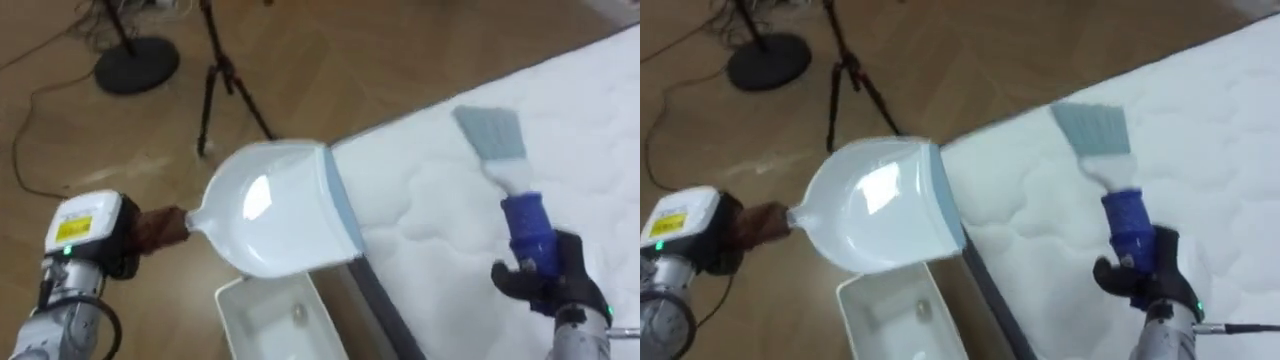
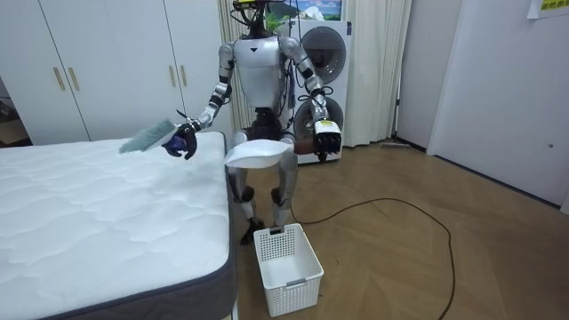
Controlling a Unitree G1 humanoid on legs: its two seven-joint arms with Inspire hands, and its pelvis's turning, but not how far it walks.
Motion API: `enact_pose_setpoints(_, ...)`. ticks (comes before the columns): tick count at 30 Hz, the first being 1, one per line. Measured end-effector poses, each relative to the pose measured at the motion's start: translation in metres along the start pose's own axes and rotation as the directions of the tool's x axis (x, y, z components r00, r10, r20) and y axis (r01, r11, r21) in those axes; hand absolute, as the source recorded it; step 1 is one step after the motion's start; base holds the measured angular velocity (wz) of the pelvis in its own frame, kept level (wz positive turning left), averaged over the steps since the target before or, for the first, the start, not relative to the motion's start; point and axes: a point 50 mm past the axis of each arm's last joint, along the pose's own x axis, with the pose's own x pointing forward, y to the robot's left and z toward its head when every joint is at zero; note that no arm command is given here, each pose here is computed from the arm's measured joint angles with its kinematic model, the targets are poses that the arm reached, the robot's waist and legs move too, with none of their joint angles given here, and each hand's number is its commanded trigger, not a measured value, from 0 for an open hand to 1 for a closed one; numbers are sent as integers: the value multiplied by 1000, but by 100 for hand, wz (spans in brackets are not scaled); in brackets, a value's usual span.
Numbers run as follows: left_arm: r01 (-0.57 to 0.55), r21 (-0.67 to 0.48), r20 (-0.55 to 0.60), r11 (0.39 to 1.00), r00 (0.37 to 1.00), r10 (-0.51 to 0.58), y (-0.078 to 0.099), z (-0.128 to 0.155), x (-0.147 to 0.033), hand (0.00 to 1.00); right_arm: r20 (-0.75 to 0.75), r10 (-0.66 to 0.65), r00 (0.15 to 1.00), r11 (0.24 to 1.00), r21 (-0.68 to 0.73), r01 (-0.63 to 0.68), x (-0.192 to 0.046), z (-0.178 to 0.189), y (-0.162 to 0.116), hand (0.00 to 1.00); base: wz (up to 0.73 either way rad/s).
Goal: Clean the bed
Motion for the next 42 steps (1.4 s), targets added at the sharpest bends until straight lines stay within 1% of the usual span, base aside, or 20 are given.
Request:
enact_pose_setpoints(2, 4, -16, -22, 1000, 1000, -4, -2, -1, -1, 100, 10, -1, 1000, 1000, 10, 1, 2, 4, 1, 0, -120)
enact_pose_setpoints(6, 23, -78, -53, 997, 998, -28, -9, -2, -4, 100, 25, 45, 999, 999, 9, -45, 0, 7, 8, 0, -129)
enact_pose_setpoints(10, 43, -165, -67, 985, 996, -54, -14, -2, -7, 100, 4, 81, 997, 997, 12, -81, -3, 1, 9, 0, -48)
enact_pose_setpoints(15, 89, -169, -80, 982, 991, -103, -25, -6, -16, 100, -18, 71, 997, 997, 16, -70, -2, -3, 4, 0, -33)
enact_pose_setpoints(21, 130, -183, -80, 975, 986, -147, -33, -4, -21, 100, -62, 49, 997, 999, 13, -48, -8, -18, -7, 0, -19)
enact_pose_setpoints(23, 155, -194, -93, 969, 980, -175, -41, -5, -27, 100, -51, 62, 997, 998, 16, -62, -8, -18, -7, 0, -83)
enact_pose_setpoints(25, 191, -215, -112, 958, 969, -219, -53, -8, -37, 100, -7, 91, 996, 996, 16, -91, -8, -9, -6, 0, -102)
enact_pose_setpoints(29, 230, -247, -115, 941, 958, -264, -66, -9, -47, 100, 21, 132, 991, 991, 26, -133, -9, -3, -3, 0, -105)
enact_pose_setpoints(31, 261, -252, -132, 932, 945, -301, -75, -13, -56, 100, 21, 158, 987, 987, 10, -158, -11, -4, -1, 0, -127)
enact_pose_setpoints(33, 275, -259, -143, 926, 937, -319, -80, -15, -62, 100, 27, 170, 985, 985, -16, -169, -13, -4, 1, 0, -106)
enact_pose_setpoints(35, 277, -269, -144, 922, 935, -323, -82, -14, -64, 100, 32, 180, 983, 983, -34, -179, -15, -4, 5, 0, -88)
enact_pose_setpoints(40, 282, -298, -145, 912, 931, -336, -86, -11, -67, 100, -18, 199, 980, 980, 0, -199, -25, -13, 14, 0, -74)
enact_pose_setpoints(42, 282, -327, -149, 902, 927, -344, -87, -10, -67, 100, -43, 203, 978, 979, 20, -202, -26, -16, 16, 0, -42)
